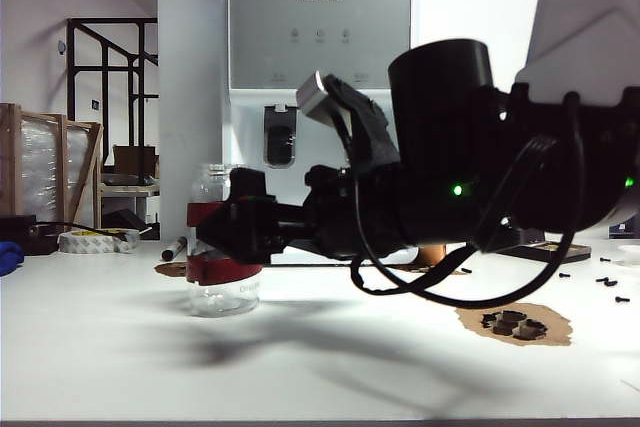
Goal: Pick up the water bottle with two loops of red belts, then reach the front water dispenser and gently press the gray-black baffle horizontally to get a little water.
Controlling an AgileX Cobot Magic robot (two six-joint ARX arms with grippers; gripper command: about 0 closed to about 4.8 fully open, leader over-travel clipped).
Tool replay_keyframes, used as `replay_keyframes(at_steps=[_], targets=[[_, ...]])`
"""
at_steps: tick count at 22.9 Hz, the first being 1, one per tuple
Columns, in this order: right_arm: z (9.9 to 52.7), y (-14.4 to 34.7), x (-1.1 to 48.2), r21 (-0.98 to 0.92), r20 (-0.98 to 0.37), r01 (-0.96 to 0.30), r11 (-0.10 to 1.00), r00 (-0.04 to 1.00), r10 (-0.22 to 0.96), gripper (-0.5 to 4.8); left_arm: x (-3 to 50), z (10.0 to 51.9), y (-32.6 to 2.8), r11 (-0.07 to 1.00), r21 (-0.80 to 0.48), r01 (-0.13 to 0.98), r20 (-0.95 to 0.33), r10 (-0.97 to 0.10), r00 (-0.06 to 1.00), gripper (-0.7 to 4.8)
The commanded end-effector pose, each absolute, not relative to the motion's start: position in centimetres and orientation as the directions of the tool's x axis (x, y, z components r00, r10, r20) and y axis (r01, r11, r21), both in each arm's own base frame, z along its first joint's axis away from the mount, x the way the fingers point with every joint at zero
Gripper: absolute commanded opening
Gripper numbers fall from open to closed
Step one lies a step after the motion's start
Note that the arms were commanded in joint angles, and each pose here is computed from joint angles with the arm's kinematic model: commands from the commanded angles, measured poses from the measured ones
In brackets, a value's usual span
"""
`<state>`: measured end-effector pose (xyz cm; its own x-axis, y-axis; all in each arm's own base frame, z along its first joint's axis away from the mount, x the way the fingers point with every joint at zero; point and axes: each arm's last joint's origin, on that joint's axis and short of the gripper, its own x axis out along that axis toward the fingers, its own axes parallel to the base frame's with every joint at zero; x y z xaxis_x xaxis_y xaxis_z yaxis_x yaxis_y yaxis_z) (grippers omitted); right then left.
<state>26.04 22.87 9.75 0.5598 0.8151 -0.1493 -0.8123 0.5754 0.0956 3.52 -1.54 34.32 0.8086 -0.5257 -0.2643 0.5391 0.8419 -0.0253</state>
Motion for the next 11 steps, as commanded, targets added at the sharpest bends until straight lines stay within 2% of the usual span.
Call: replay_keyframes(at_steps=[1, 11], targets=[[10.0, 23.3, 26.3, 0.092, -0.126, -0.823, 0.561, 0.549, 0.826, 4.79, 3.5, 34.3, -1.5, 0.840, -0.035, 0.541, -0.276, -0.529, 0.803, -0.04], [9.2, 24.0, 27.5, 0.055, -0.148, -0.800, 0.597, 0.585, 0.797, 4.79, 3.3, 34.2, -1.5, 0.839, -0.042, 0.543, -0.300, -0.529, 0.794, -0.04]])
